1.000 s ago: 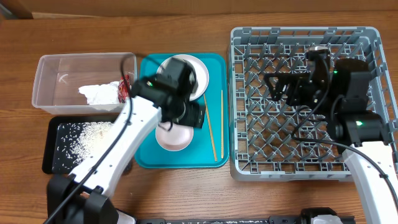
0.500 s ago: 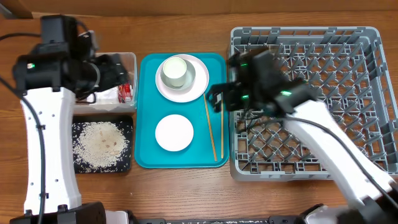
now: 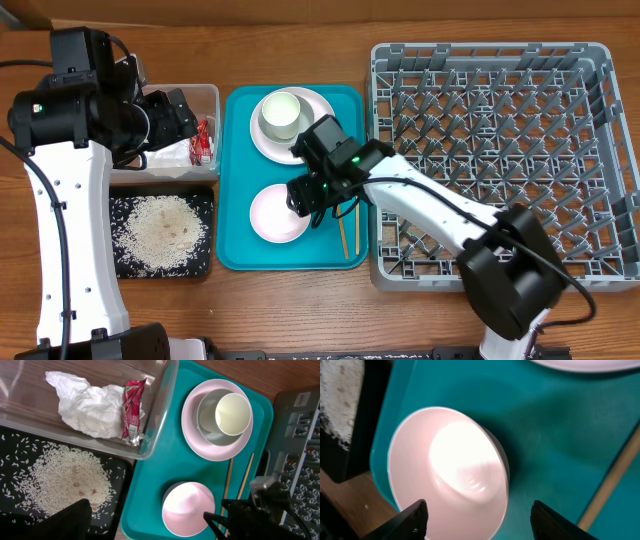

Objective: Sort waste into correct bins and load items into the dishwasher
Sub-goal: 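Grasp the emptied pink bowl with the right gripper, then place the pink bowl upright in the back of the dish rack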

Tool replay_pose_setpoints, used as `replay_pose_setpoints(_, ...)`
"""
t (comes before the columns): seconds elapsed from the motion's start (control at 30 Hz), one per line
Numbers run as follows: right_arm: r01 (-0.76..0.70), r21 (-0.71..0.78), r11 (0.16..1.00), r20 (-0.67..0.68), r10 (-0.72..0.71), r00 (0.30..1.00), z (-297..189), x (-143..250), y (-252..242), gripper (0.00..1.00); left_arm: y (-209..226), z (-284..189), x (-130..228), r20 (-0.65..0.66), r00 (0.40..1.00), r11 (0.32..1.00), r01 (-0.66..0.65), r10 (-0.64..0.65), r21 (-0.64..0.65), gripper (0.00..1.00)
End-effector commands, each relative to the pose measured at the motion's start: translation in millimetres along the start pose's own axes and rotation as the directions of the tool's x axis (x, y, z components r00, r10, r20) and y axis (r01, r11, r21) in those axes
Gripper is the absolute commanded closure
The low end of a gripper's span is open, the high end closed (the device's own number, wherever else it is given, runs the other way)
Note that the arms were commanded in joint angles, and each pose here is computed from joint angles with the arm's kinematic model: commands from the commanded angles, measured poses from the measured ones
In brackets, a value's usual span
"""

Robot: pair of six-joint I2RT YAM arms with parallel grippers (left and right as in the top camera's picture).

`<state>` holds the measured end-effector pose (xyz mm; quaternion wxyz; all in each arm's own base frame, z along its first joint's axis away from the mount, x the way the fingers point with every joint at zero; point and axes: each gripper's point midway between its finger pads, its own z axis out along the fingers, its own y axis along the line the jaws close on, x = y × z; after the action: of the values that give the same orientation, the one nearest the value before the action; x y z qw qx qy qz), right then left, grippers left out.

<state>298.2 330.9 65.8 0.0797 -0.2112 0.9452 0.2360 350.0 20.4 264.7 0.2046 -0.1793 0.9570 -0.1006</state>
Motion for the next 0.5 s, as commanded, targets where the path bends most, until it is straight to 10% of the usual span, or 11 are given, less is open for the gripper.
replay_pose_setpoints(0.0,-0.032,0.015,0.999,-0.009,0.033,0.999,13.1,-4.8,-6.6,0.37,4.3,-12.6,-3.9,0.039,0.999,1.0,-0.01,0.011,-0.028,0.11)
replay_pose_setpoints(0.23,-0.03,0.02,0.999,0.008,0.03,1.0,18.1,-9.7,-8.9,0.51,5.3,-12.5,0.0,0.023,1.0,0.999,-0.007,0.008,-0.032,0.12)
replay_pose_setpoints(0.47,-0.033,0.018,0.999,0.002,0.033,0.999,21.7,-9.3,-9.8,0.95,5.6,-12.4,0.4,0.022,1.0,0.999,-0.007,0.008,-0.033,0.1)
